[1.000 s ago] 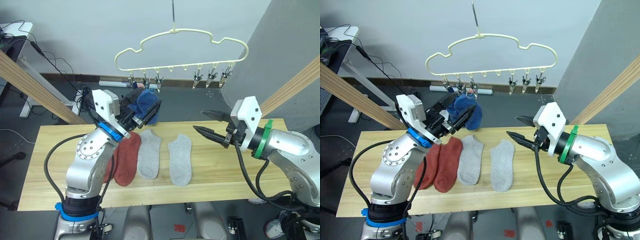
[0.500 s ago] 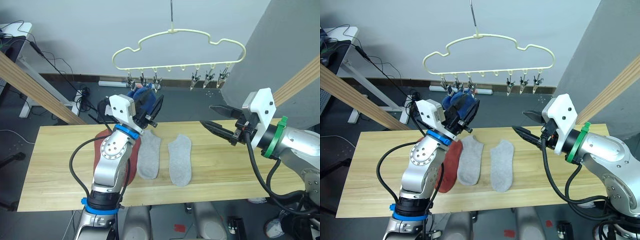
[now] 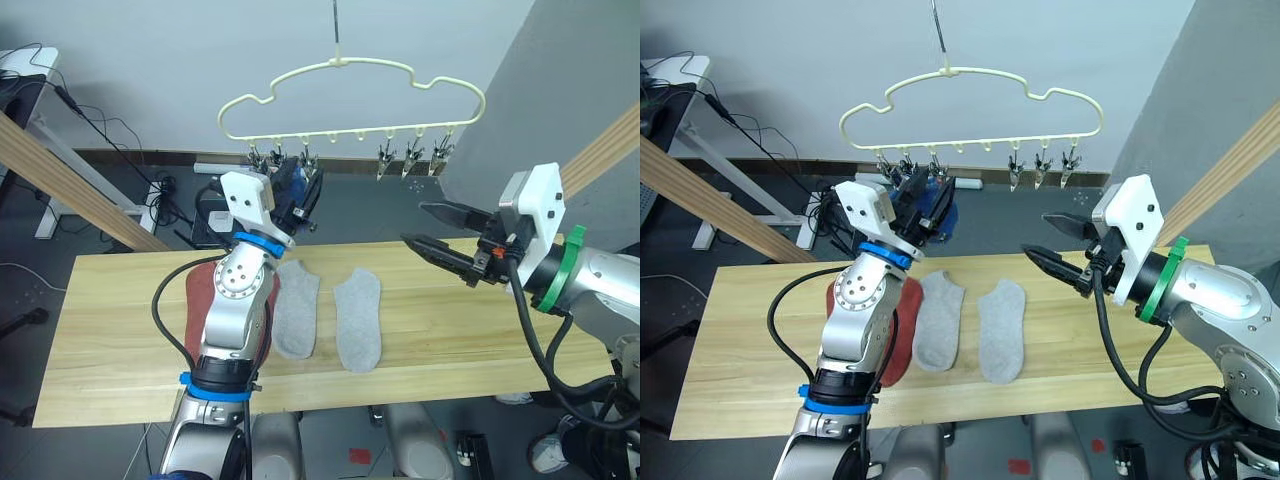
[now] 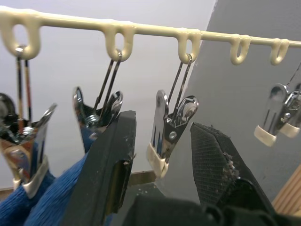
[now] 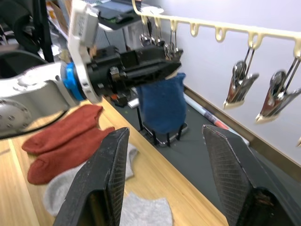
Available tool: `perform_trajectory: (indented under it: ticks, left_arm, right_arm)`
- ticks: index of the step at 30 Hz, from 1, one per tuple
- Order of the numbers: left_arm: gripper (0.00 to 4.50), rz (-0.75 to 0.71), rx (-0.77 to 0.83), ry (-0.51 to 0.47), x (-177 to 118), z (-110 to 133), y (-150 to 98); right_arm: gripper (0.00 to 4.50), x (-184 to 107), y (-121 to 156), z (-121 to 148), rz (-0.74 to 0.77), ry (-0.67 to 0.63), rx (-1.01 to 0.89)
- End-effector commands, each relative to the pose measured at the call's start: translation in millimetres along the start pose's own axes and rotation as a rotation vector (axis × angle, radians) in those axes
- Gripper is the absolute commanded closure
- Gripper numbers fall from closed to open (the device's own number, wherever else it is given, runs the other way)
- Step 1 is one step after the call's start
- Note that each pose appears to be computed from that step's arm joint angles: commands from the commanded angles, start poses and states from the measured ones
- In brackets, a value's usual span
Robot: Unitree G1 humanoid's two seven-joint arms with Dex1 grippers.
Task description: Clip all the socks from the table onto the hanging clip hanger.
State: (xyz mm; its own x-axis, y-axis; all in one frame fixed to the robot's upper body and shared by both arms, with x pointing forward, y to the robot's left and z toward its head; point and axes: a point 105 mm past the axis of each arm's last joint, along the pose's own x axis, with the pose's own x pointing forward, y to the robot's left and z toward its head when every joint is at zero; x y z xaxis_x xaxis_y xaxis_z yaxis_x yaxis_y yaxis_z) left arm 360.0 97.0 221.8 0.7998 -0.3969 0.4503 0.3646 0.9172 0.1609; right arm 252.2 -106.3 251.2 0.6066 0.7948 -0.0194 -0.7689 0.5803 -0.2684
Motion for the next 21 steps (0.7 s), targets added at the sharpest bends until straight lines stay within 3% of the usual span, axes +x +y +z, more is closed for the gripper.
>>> perform_trajectory:
  ticks: [1, 21]
  left_arm:
    - [2.42, 0.016, 0.005, -0.063, 7.4, 14.2, -2.0]
    - [2.42, 0.052, -0.018, -0.098, 13.9, 31.9, -4.7]
  right_arm:
    - [1.91, -3.5, -1.1, 10.4, -0.013, -0.041, -0.034]
    - [1.91, -4.3, -2.4, 7.9, -0.005, -0.034, -0.025]
